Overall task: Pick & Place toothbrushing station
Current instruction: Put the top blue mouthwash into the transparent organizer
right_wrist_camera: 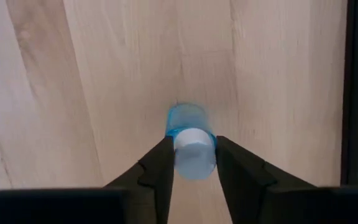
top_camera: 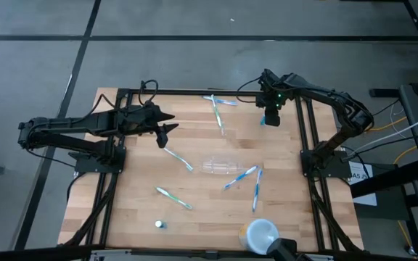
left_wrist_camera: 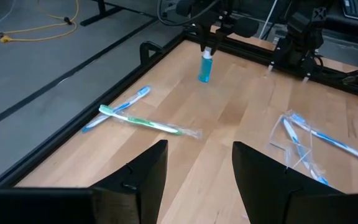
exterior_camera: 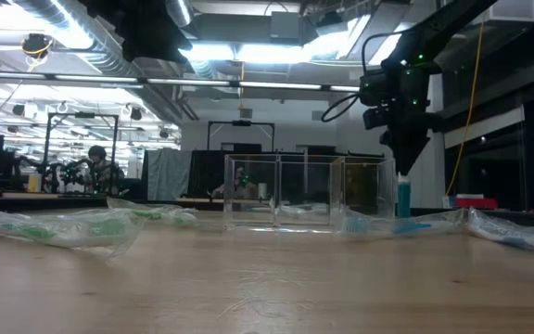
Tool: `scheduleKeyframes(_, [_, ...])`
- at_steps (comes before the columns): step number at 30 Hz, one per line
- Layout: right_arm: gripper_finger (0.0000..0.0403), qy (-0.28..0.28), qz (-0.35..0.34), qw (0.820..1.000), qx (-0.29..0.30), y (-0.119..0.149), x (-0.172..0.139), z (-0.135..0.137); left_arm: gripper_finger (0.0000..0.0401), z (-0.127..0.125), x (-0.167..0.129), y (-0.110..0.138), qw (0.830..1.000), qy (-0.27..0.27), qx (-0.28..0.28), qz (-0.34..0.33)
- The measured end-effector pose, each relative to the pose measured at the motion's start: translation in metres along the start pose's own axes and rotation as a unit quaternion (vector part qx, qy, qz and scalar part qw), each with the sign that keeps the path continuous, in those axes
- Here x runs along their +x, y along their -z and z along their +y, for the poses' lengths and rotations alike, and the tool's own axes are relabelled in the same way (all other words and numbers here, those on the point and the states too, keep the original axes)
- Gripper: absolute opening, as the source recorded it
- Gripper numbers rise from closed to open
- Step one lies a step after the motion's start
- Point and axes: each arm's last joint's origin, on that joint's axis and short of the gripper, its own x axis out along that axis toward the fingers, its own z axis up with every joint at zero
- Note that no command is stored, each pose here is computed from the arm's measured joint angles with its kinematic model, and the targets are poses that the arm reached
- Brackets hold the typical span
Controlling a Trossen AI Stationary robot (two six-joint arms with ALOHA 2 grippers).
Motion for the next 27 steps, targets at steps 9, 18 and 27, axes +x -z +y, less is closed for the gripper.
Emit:
scheduleKeyframes(9, [0.0063, 0.000, 0.002, 1.000, 0.017, 0.000, 0.000, 0.000, 0.0176, -0.002, 0.000, 0.000, 1.000, 0.007, -0.004, 0.000])
scheduleKeyframes(18, [0.0099, 0.004, 0.016, 0.999, 0.047, 0.003, 0.000, 0.000, 0.0176, -0.006, -0.002, 0.001, 1.000, 0.013, -0.006, 0.000])
scheduleKeyframes(27, [0.0196, 0.013, 0.057, 0.988, 0.146, 0.038, -0.004, -0.009, 0.0175, -0.013, -0.005, 0.004, 1.000, 0.007, -0.006, 0.001])
